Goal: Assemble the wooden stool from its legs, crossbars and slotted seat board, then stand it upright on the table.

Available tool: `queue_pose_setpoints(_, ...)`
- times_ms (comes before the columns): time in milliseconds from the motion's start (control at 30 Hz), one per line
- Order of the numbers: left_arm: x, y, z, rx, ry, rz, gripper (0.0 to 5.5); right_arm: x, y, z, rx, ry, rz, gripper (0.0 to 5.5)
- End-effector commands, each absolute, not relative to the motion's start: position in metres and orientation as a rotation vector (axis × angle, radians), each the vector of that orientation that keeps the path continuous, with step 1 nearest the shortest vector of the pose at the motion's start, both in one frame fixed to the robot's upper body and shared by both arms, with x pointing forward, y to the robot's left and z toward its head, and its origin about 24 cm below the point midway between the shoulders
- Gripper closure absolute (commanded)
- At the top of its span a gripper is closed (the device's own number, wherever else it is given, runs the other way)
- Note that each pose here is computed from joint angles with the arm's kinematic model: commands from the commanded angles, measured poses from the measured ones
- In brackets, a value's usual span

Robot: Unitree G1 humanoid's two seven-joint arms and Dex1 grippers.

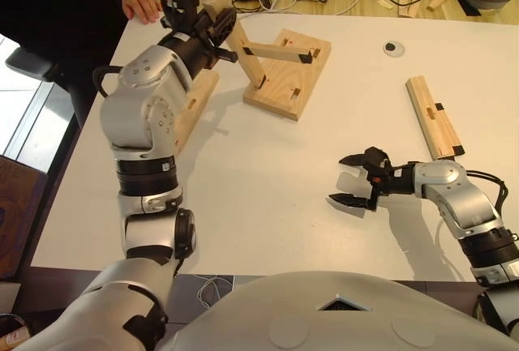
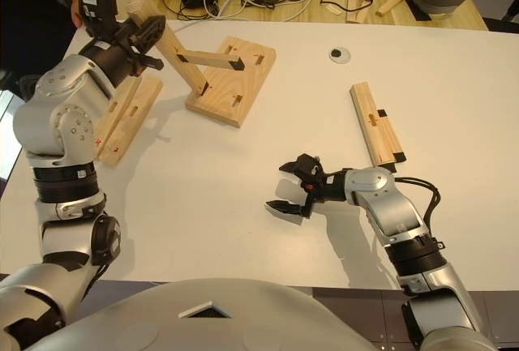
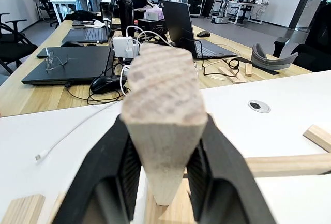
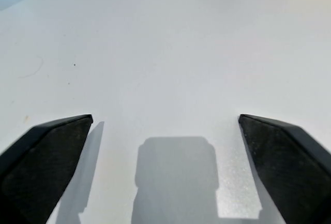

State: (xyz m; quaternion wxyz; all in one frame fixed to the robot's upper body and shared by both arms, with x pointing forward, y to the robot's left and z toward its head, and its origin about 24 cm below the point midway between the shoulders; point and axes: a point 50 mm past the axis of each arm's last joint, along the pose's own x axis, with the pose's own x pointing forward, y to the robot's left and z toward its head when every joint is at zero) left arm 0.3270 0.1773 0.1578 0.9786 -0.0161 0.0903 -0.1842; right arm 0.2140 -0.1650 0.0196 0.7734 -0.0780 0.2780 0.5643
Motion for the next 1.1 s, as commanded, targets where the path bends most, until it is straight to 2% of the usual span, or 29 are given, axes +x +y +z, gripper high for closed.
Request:
queue_pose_setpoints(33,0.335,0.189,0.138,-0.009,0.375,-0.365,4.48,0.214,-0.165,0.01,-0.154,0.628,1.181,0.1)
queue_pose_setpoints(133,0.342,0.185,0.141,-0.016,0.374,-0.388,4.48,0.215,-0.162,0.008,-0.143,0.62,1.176,0.1)
queue_pose_setpoints(267,0.345,0.161,0.142,0.097,0.34,-0.486,4.48,0.215,-0.163,0.006,-0.128,0.617,1.158,0.1)
queue_pose_setpoints(433,0.345,0.156,0.147,0.16,0.304,-0.521,4.48,0.218,-0.163,0.005,-0.128,0.616,1.162,0.1)
queue_pose_setpoints(700,0.349,0.144,0.172,0.024,0.139,-0.51,4.48,0.217,-0.162,0.002,-0.091,0.612,1.159,0.1)
queue_pose_setpoints(767,0.349,0.145,0.174,0.015,0.128,-0.498,3.88,0.216,-0.162,0.001,-0.082,0.614,1.157,0.1)
queue_pose_setpoints(1033,0.351,0.144,0.191,-0.035,0.038,-0.464,2.59,0.214,-0.162,-0.003,-0.029,0.625,1.136,0.1)
queue_pose_setpoints(1100,0.35,0.14,0.201,-0.052,-0.026,-0.475,2.2,0.214,-0.161,-0.004,-0.022,0.629,1.134,0.1)
